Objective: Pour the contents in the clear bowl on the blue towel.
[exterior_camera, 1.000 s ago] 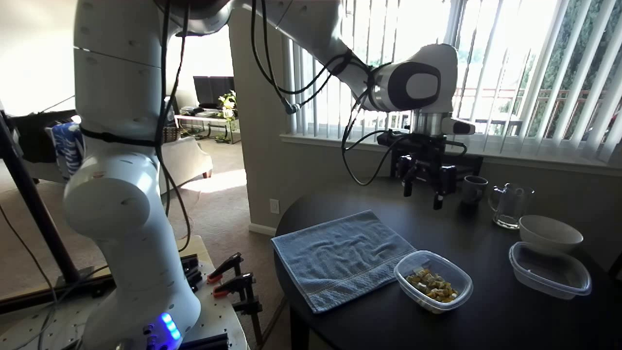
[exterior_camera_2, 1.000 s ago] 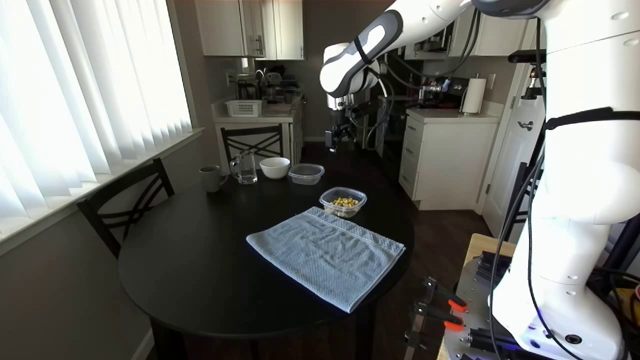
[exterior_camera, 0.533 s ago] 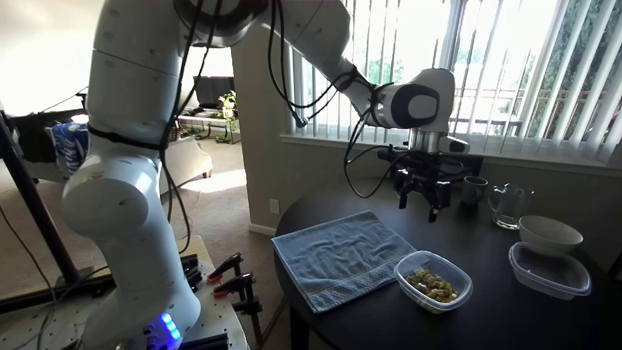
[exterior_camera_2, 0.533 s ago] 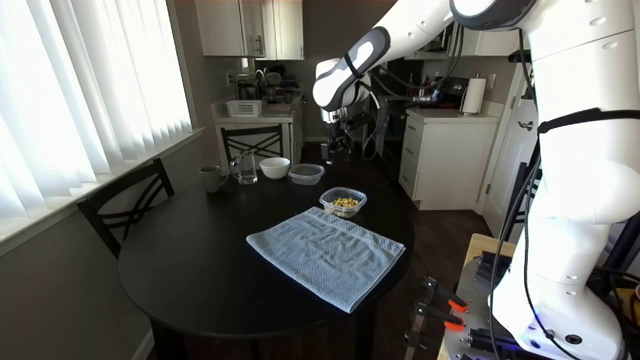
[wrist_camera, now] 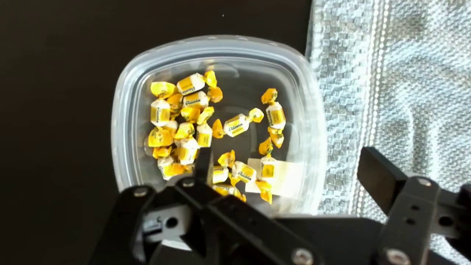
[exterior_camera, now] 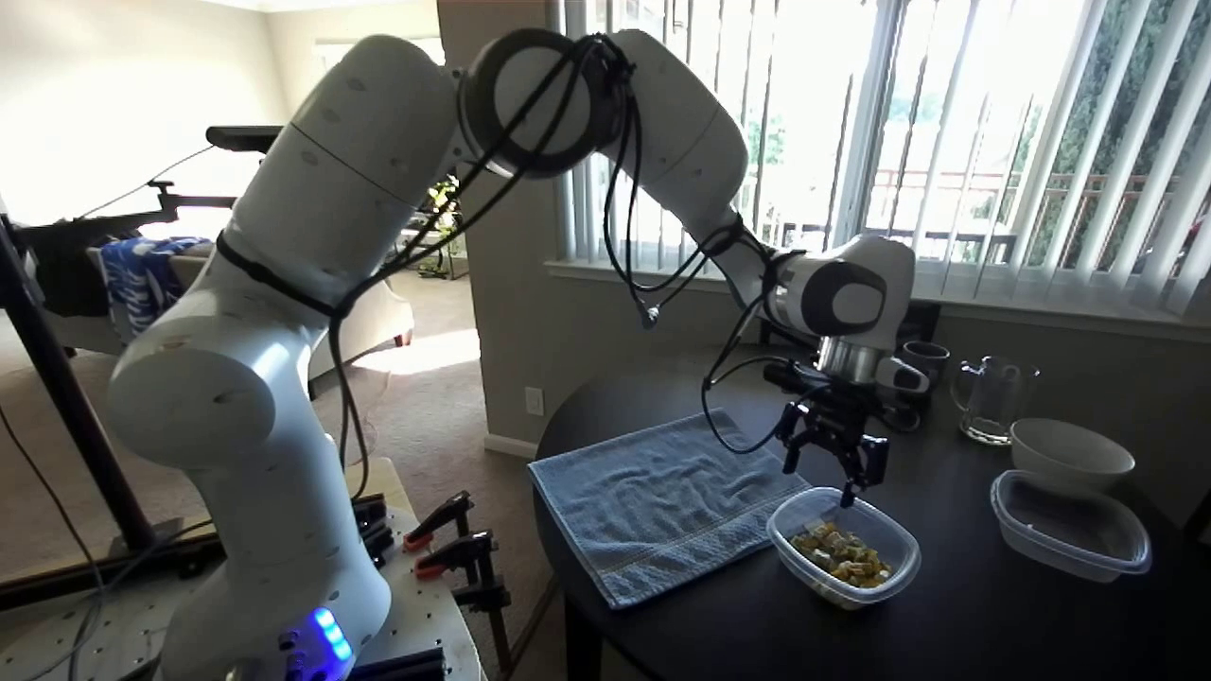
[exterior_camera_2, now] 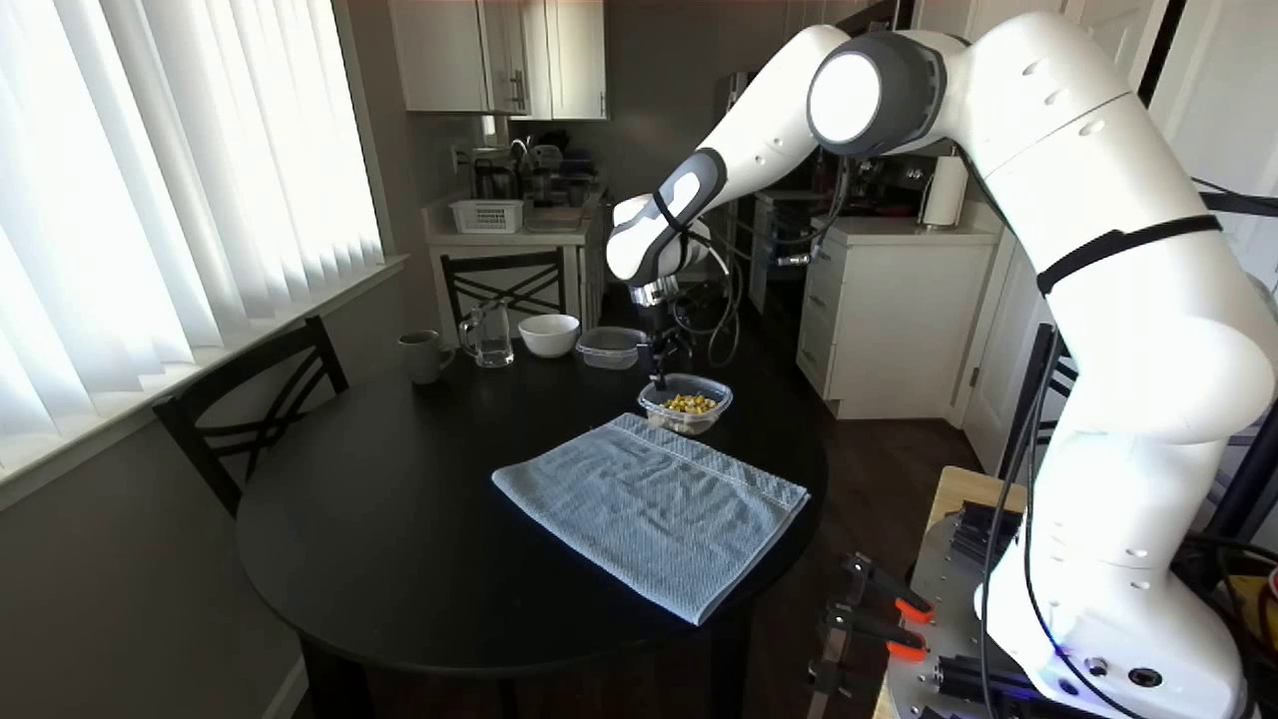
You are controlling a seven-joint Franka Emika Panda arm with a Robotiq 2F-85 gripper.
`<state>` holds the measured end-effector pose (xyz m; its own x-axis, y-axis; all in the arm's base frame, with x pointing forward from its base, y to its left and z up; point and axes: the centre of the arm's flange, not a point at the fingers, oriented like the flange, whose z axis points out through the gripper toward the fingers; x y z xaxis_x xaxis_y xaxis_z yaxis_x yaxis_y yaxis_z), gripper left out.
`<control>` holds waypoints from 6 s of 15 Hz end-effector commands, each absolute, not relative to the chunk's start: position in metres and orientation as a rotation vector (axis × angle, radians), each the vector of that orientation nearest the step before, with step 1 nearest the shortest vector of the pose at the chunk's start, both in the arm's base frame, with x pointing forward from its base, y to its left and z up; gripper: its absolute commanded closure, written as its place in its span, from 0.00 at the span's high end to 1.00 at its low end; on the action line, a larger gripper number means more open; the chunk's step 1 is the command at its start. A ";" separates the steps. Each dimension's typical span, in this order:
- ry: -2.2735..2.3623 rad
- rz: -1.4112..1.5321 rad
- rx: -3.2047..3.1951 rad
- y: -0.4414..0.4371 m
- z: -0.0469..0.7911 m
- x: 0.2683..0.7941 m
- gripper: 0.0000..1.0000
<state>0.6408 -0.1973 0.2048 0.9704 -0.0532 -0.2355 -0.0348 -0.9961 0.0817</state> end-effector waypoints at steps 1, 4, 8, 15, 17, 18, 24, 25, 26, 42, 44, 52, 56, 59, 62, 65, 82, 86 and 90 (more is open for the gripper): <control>0.058 -0.501 3.100 -0.199 0.174 0.661 1.00; 0.159 -0.614 3.099 -0.183 0.151 0.663 1.00; 0.182 -0.712 3.097 -0.168 0.132 0.666 1.00; 0.184 -0.664 3.101 -0.160 0.121 0.671 0.74; 0.179 -0.652 3.102 -0.159 0.122 0.671 0.60; 0.179 -0.646 3.101 -0.159 0.123 0.671 0.53; 0.152 -0.629 3.102 -0.160 0.123 0.669 0.15; 0.145 -0.625 3.103 -0.161 0.124 0.669 0.08; 0.138 -0.618 3.103 -0.161 0.125 0.668 0.04; -0.026 -0.511 3.073 -0.187 0.139 0.672 0.31; -0.034 -0.500 3.079 -0.189 0.140 0.671 0.17; -0.100 -0.422 3.099 -0.210 0.156 0.665 0.02; -0.155 -0.416 3.097 -0.215 0.161 0.661 0.02; -0.095 -0.498 3.060 -0.196 0.162 0.653 0.02; -0.013 -0.621 3.107 -0.155 0.165 0.642 0.02; 0.004 -0.770 3.176 -0.107 0.179 0.622 0.03; 1.023 -1.160 3.200 -0.048 0.238 0.593 0.03; 1.343 -1.291 3.165 -0.065 0.249 0.598 0.03; 1.589 -1.535 3.043 -0.050 0.244 0.593 0.03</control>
